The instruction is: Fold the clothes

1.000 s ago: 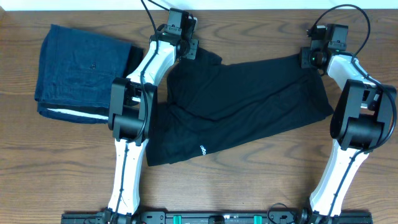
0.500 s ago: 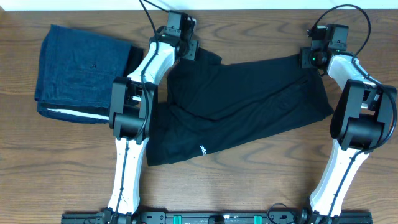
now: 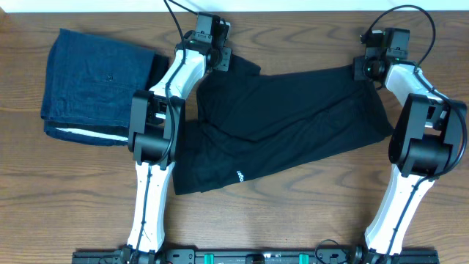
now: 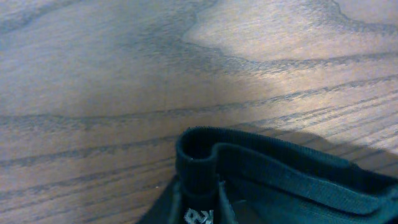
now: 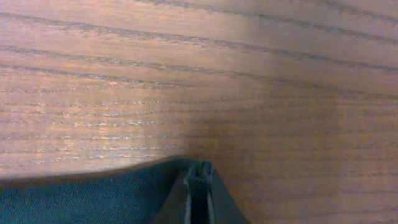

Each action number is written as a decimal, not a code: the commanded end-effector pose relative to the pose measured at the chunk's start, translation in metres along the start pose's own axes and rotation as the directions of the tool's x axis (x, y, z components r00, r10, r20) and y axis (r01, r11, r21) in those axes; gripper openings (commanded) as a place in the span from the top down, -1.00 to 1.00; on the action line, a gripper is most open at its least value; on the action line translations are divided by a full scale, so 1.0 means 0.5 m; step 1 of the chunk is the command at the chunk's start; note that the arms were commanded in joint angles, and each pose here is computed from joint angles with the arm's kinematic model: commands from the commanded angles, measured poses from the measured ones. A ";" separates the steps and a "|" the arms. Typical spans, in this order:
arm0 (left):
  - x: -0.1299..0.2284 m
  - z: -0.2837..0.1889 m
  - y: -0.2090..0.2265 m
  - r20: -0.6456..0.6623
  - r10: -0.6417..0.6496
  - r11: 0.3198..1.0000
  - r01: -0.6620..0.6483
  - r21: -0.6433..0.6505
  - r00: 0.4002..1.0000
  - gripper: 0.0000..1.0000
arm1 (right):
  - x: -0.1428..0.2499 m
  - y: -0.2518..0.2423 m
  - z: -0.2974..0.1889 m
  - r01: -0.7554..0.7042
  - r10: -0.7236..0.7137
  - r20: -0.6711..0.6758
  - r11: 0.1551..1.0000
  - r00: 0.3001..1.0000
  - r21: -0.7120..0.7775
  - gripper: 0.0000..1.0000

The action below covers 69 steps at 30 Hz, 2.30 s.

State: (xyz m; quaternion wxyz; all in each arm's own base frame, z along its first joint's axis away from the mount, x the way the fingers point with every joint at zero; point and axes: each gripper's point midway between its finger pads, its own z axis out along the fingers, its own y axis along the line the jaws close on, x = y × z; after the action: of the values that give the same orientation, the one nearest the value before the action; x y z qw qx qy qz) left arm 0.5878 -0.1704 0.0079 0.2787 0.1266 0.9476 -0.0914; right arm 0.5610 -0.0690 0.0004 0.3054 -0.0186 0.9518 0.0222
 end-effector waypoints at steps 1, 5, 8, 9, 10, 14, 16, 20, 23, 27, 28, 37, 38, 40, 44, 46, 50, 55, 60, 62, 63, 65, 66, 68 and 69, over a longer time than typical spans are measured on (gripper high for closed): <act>0.011 -0.008 0.004 -0.021 -0.010 1.000 0.010 0.003 1.000 0.71 | 0.088 -0.009 0.050 0.004 -0.001 -0.114 1.000 0.993 0.028 0.98; -0.001 -0.047 0.000 -0.025 -0.011 1.000 0.011 0.002 1.000 0.71 | 0.086 -0.005 0.048 0.009 -0.007 -0.112 1.000 0.994 0.018 0.99; -0.001 -0.080 -0.004 -0.045 -0.014 1.000 0.014 0.002 0.999 0.71 | 0.083 -0.005 0.041 0.008 -0.006 -0.112 1.000 0.994 0.018 0.98; 0.000 -0.092 -0.005 -0.055 -0.015 1.000 0.015 0.002 0.998 0.71 | 0.080 -0.005 0.037 0.008 -0.005 -0.110 1.000 0.994 0.018 0.98; 0.002 -0.104 -0.007 -0.064 -0.016 1.000 0.016 0.001 0.998 0.71 | 0.077 -0.005 0.033 0.008 -0.006 -0.108 1.000 0.994 0.019 0.98; 0.008 -0.146 -0.011 -0.096 -0.020 1.000 0.020 0.000 0.995 0.73 | 0.058 -0.004 0.010 0.010 -0.008 -0.094 1.000 0.996 0.021 0.98; 0.012 -0.163 -0.013 -0.111 -0.021 1.000 0.021 0.000 0.994 0.73 | 0.047 -0.003 -0.007 0.012 -0.010 -0.086 1.000 0.996 0.021 0.98; 0.023 -0.196 -0.017 -0.145 -0.025 1.000 0.025 -0.001 0.989 0.80 | 0.030 0.003 -0.048 0.052 -0.051 -0.087 0.999 0.995 0.011 0.98; 0.035 -0.224 -0.020 -0.177 -0.029 1.000 0.029 -0.003 0.984 0.85 | 0.025 0.006 -0.083 0.048 -0.047 -0.100 0.999 0.994 0.008 0.98; 0.054 -0.275 -0.026 -0.226 -0.040 0.999 0.040 -0.006 0.973 0.88 | 0.028 0.015 -0.124 0.042 -0.042 -0.129 0.999 0.991 -0.005 0.96; 0.058 -0.291 -0.027 -0.237 -0.046 0.999 0.045 -0.008 0.971 0.89 | 0.029 0.017 -0.136 0.041 -0.041 -0.137 0.999 0.990 -0.007 0.94; 0.095 -0.405 -0.043 -0.308 -0.178 0.984 0.170 -0.051 0.935 0.88 | 0.054 0.032 -0.188 0.019 -0.025 -0.206 0.999 0.978 -0.029 0.88; 0.102 -0.415 -0.044 -0.321 -0.182 0.983 0.174 -0.054 0.929 0.88 | 0.060 0.034 -0.190 0.016 -0.023 -0.220 0.999 0.975 -0.033 0.92; 0.115 -0.431 -0.047 -0.347 -0.184 0.983 0.174 -0.059 0.920 0.88 | 0.068 0.042 -0.193 0.009 -0.021 -0.235 0.998 0.972 -0.054 0.98; 0.138 -0.449 -0.048 -0.390 -0.201 0.979 0.188 -0.073 0.899 0.88 | 0.072 0.051 -0.199 0.000 -0.020 -0.242 0.996 0.970 -0.084 0.98; 0.151 -0.455 -0.049 -0.415 -0.217 0.976 0.200 -0.085 0.883 0.88 | 0.076 0.050 -0.205 -0.007 -0.015 -0.250 0.996 0.968 -0.086 0.98; 0.177 -0.468 -0.050 -0.463 -0.251 0.968 0.225 -0.111 0.850 0.88 | 0.090 0.041 -0.219 -0.025 0.001 -0.279 0.996 0.960 -0.083 0.98; 0.201 -0.482 -0.055 -0.503 -0.302 0.953 0.263 -0.149 0.810 0.88 | 0.118 0.028 -0.231 -0.058 0.029 -0.331 0.995 0.943 -0.078 0.98; 0.229 -0.496 -0.076 -0.548 -0.337 0.942 0.280 -0.187 0.766 0.88 | 0.150 0.028 -0.245 -0.082 0.044 -0.394 0.993 0.918 -0.081 0.98; 0.244 -0.505 -0.089 -0.576 -0.332 0.943 0.269 -0.194 0.747 0.88 | 0.162 0.029 -0.251 -0.087 0.047 -0.419 0.993 0.907 -0.078 0.97; 0.252 -0.509 -0.097 -0.591 -0.323 0.946 0.259 -0.194 0.739 0.88 | 0.167 0.030 -0.253 -0.089 0.047 -0.430 0.993 0.902 -0.078 0.97; 0.266 -0.512 -0.114 -0.612 -0.323 0.946 0.251 -0.203 0.722 0.88 | 0.179 0.032 -0.259 -0.095 0.050 -0.455 0.993 0.889 -0.077 0.97; 0.273 -0.512 -0.122 -0.620 -0.322 0.947 0.247 -0.207 0.715 0.88 | 0.186 0.030 -0.262 -0.094 0.052 -0.469 0.993 0.882 -0.066 0.98; 0.293 -0.508 -0.139 -0.645 -0.314 0.950 0.230 -0.213 0.697 0.88 | 0.198 0.017 -0.268 -0.104 0.084 -0.496 0.994 0.864 -0.013 0.98; 0.304 -0.506 -0.147 -0.659 -0.305 0.952 0.218 -0.214 0.688 0.88 | 0.205 0.009 -0.272 -0.106 0.100 -0.510 0.994 0.855 0.016 0.98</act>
State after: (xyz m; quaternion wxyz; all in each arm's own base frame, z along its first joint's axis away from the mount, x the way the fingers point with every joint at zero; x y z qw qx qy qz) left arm 0.3300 -0.1449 0.1451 -0.0822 0.0025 0.9960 -0.0347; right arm 0.4042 -0.0584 0.0384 0.0394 0.0004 0.9965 0.0741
